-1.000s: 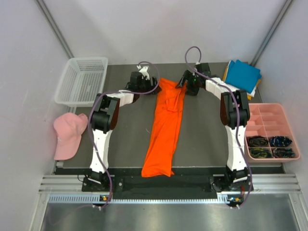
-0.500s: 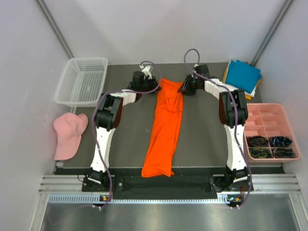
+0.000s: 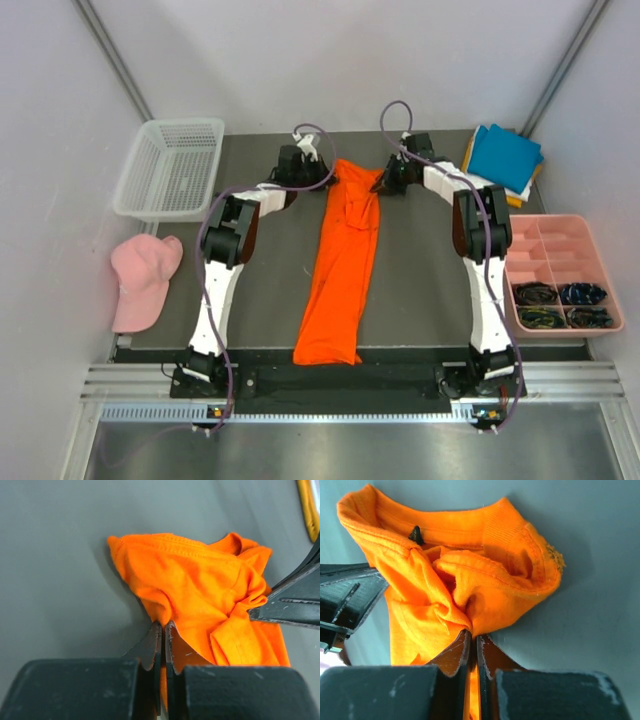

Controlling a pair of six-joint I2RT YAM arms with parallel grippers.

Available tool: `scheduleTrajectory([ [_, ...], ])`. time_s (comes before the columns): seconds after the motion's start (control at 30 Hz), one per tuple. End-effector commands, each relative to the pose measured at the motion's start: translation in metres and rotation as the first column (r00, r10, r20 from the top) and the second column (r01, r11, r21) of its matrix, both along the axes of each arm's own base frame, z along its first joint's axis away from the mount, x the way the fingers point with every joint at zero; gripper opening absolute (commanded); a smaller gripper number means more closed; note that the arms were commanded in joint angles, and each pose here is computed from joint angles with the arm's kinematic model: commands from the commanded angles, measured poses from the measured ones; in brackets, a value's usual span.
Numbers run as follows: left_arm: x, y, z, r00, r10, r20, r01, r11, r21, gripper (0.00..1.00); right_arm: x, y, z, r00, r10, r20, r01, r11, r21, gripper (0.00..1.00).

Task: Fold and stack the t-shirts
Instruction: Rotate the tshirt 90 degrees

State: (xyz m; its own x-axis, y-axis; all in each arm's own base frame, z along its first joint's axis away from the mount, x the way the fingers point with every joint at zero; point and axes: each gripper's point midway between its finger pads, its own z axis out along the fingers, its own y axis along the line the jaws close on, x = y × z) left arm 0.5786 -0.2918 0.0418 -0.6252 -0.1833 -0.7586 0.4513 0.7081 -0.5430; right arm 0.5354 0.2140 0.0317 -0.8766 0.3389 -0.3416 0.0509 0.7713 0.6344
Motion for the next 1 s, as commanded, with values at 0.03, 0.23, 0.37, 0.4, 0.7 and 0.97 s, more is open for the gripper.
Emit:
scheduleTrajectory([
  [0.03, 0.017, -0.011, 0.005, 1.0, -0.005, 0.022, 0.006, 0.999, -0.054, 0.0, 0.031, -0.015, -0.008, 0.998, -0.023, 0.06, 0.025, 0.999, -0.036, 0.0],
  [0.23, 0.033, -0.012, 0.012, 0.999, 0.026, 0.045, -0.023, 0.997, -0.071, 0.0, 0.063, -0.03, 0.001, 0.99, -0.083, 0.118, 0.083, 0.997, 0.007, 0.0],
  [0.37, 0.044, -0.005, 0.017, 0.997, 0.058, 0.06, -0.053, 0.995, -0.081, 0.0, 0.085, -0.042, 0.011, 0.974, -0.15, 0.167, 0.142, 0.988, 0.057, 0.0],
  [0.4, 0.046, -0.002, 0.016, 0.996, 0.065, 0.056, -0.06, 0.995, -0.082, 0.0, 0.089, -0.048, 0.013, 0.971, -0.165, 0.172, 0.155, 0.985, 0.07, 0.0],
  [0.7, 0.07, 0.056, 0.014, 0.984, 0.171, 0.046, -0.167, 0.983, -0.08, 0.0, 0.12, -0.049, 0.03, 0.959, -0.189, 0.211, 0.153, 0.973, 0.174, 0.0],
  [0.97, 0.076, 0.073, 0.013, 0.979, 0.196, 0.051, -0.191, 0.978, -0.078, 0.0, 0.121, -0.046, 0.027, 0.965, -0.168, 0.203, 0.131, 0.974, 0.183, 0.04],
])
